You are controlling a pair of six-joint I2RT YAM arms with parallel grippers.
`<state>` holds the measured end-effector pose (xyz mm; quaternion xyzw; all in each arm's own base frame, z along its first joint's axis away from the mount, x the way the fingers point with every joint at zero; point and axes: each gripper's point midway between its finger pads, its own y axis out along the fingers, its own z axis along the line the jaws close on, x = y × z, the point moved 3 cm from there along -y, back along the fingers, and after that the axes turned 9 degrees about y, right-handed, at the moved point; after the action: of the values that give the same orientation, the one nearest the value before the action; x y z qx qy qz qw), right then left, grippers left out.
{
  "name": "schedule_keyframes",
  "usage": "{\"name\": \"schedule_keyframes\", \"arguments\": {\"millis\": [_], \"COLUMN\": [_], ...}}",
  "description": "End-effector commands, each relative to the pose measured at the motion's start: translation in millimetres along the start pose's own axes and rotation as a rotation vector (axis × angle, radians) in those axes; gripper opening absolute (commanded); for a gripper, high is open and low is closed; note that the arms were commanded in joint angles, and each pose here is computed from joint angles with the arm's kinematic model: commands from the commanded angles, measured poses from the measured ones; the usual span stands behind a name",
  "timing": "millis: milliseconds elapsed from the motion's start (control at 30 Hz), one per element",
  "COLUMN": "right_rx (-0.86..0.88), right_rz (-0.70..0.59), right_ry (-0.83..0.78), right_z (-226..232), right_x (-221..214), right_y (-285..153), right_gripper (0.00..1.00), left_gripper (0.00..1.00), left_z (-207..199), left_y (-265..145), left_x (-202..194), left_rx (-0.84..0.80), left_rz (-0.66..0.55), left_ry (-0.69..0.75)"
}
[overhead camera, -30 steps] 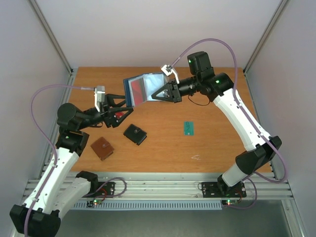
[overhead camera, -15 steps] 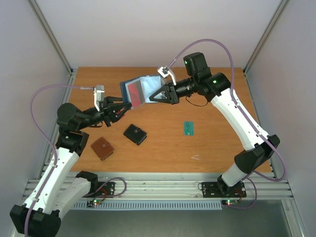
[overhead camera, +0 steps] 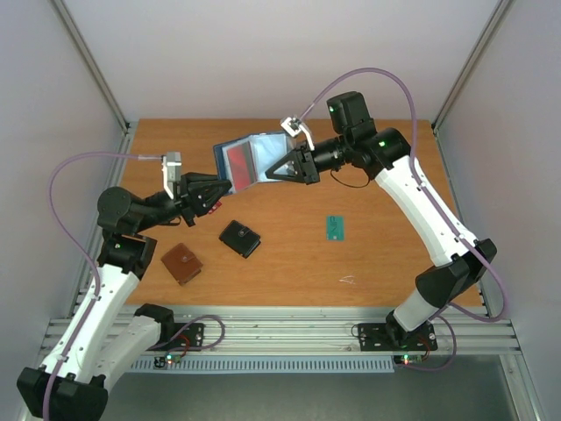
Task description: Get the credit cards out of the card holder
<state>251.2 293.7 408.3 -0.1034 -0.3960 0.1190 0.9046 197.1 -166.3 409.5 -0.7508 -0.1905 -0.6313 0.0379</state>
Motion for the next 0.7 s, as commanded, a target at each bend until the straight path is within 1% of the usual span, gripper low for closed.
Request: {"name": "schedule_keyframes", "arguments": {"millis": [0, 100, 233, 267, 367, 400, 467, 500, 600, 667], "right_rx": [0.047, 0.045, 0.051, 0.046, 0.036, 0.030, 0.028, 0.027, 0.030, 0.026], "right_rz": [-0.006, -0.009, -0.012, -0.013, -0.013, -0.013, -0.009, -0.009, -0.010, -0.009], "right_ry": [-0.024, -0.032, -0.018, -0.019, -0.030, -0.031, -0.034, -0.034, -0.036, -0.034], "right_z": [5.4, 5.8, 8.1, 9.4, 12.9, 12.9, 13.8, 14.1, 15.0, 14.0], "right_x": [7.5, 7.9, 10.4, 10.7, 9.5, 9.3, 8.5, 8.2, 8.6, 8.8], "right_y": [-1.4, -2.1, -2.4, -2.4, -2.2, -1.9, -1.3, -1.6, -1.6, -1.2], "right_gripper": [0.01, 0.01, 0.01, 0.01, 0.01, 0.01, 0.01, 0.01, 0.01, 0.01], "left_gripper": [0.16, 0.15, 0.11, 0.12, 0.24, 0.29, 0.34, 0.34, 0.29, 0.30], "left_z": [-9.3, -10.9, -11.0, -11.4, -6.7, -6.2, -8.1, -8.5, -8.8, -8.6], "left_y": [-3.4, -4.1, -3.9, -3.6, -1.9, -1.5, -1.1, -0.8, -0.8, -0.7], "left_x": [8.5, 9.2, 11.5, 11.4, 9.3, 8.6, 8.3, 8.1, 8.1, 8.1], "left_rx": [-0.027, -0.031, -0.024, -0.026, -0.003, -0.002, -0.013, -0.016, -0.016, -0.016], "left_rz": [-0.032, -0.033, -0.030, -0.025, -0.014, -0.013, -0.012, -0.011, -0.012, -0.011], "left_ry": [0.056, 0.065, 0.097, 0.106, 0.088, 0.081, 0.077, 0.076, 0.084, 0.082]}}
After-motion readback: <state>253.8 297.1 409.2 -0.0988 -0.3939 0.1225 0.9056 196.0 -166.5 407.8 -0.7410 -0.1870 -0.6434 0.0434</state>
